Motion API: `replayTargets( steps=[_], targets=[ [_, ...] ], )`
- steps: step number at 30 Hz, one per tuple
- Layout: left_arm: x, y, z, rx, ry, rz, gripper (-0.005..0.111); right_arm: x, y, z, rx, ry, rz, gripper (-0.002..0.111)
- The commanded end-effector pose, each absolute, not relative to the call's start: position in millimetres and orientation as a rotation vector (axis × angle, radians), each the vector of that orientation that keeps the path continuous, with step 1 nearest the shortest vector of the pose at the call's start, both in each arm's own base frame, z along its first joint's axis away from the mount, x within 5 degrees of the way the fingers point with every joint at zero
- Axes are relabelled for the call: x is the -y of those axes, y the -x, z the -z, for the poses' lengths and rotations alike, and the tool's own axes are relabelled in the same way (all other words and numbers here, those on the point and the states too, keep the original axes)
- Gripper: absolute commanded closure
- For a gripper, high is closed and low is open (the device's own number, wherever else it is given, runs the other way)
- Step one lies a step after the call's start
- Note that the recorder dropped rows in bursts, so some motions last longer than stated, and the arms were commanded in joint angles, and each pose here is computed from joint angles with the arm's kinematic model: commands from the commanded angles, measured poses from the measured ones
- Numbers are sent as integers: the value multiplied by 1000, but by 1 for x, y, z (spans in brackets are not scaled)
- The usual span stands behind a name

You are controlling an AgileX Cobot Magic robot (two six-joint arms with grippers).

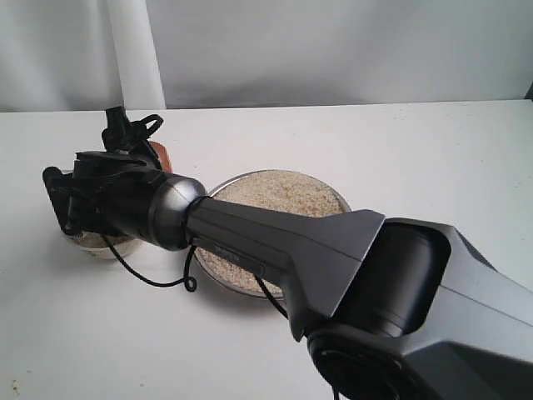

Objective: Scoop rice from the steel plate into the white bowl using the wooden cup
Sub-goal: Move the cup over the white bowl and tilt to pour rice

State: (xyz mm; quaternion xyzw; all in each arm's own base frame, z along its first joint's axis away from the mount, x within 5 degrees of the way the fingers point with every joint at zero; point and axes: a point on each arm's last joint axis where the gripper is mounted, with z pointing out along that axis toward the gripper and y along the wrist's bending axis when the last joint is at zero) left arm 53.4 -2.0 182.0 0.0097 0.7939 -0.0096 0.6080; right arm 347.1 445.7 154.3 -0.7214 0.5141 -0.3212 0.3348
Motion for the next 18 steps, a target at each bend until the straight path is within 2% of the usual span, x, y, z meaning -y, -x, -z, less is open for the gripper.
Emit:
replayTargets(
  steps=[1,18],
  targets=[
    [2,-53,-182,-1828,-21,26,107,-449,-345,-164,-1270,1887,898,108],
    [2,-53,-182,-1828,-21,26,107,-462,-327,-170,-983,2046,1079,108]
  ],
)
